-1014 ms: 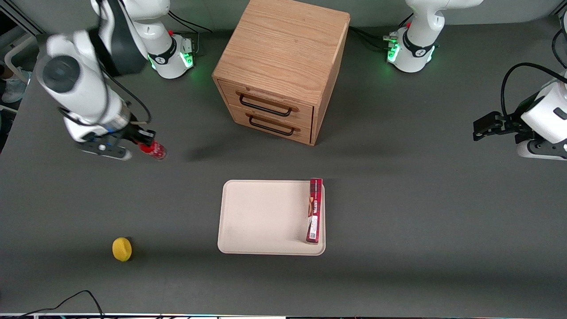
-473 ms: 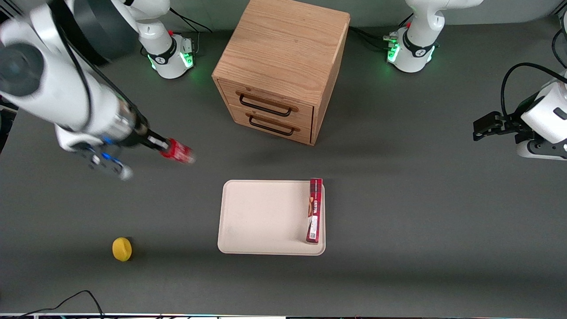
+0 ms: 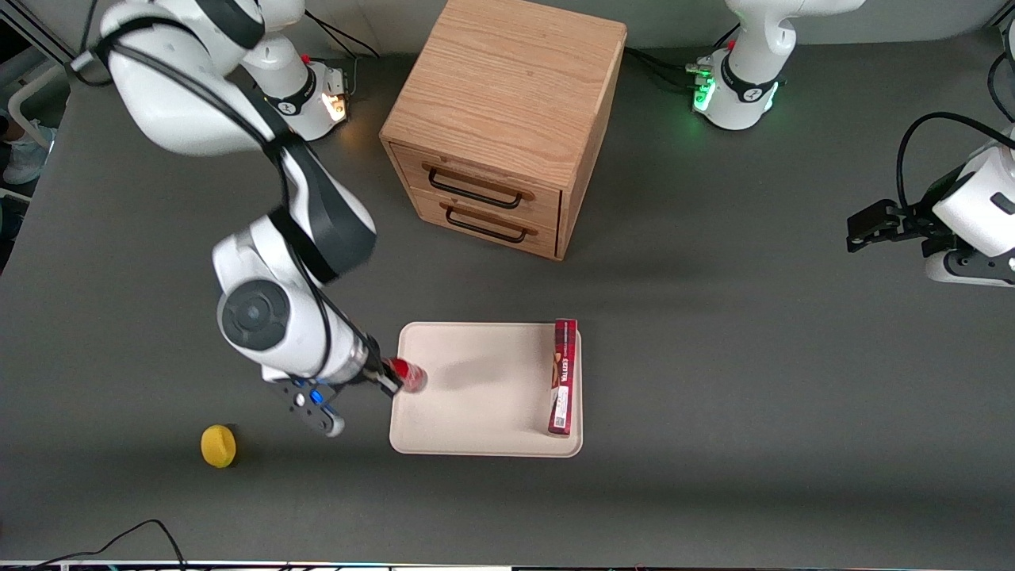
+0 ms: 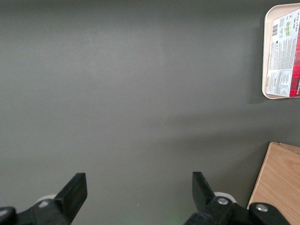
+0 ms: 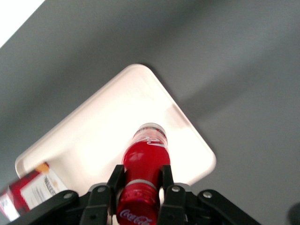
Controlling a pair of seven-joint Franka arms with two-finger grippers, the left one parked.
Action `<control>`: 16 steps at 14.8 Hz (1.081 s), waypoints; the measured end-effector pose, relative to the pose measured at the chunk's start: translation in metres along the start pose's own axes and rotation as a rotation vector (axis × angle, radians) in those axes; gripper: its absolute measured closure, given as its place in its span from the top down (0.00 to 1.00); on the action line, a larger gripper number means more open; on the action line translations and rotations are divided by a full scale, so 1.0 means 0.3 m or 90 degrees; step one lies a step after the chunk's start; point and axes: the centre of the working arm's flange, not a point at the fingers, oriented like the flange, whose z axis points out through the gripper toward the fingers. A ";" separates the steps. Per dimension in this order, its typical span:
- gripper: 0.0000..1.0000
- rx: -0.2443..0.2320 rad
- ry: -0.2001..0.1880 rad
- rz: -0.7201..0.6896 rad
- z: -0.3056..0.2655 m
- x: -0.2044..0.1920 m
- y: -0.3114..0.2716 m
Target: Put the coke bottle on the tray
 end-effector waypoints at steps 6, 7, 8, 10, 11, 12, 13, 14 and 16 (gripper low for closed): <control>0.37 0.015 0.033 0.002 0.158 0.074 -0.014; 0.37 0.012 0.039 -0.001 0.167 0.077 -0.014; 0.40 0.006 0.053 -0.007 0.176 0.080 -0.013; 0.45 0.000 0.072 -0.017 0.187 0.083 -0.015; 0.58 -0.001 0.076 -0.019 0.185 0.083 -0.016; 0.67 -0.001 0.077 -0.018 0.172 0.088 -0.015; 0.74 -0.008 0.076 -0.023 0.144 0.093 -0.010; 0.87 -0.017 0.071 -0.042 0.083 0.092 -0.002; 1.00 -0.045 0.053 -0.098 -0.145 0.067 0.046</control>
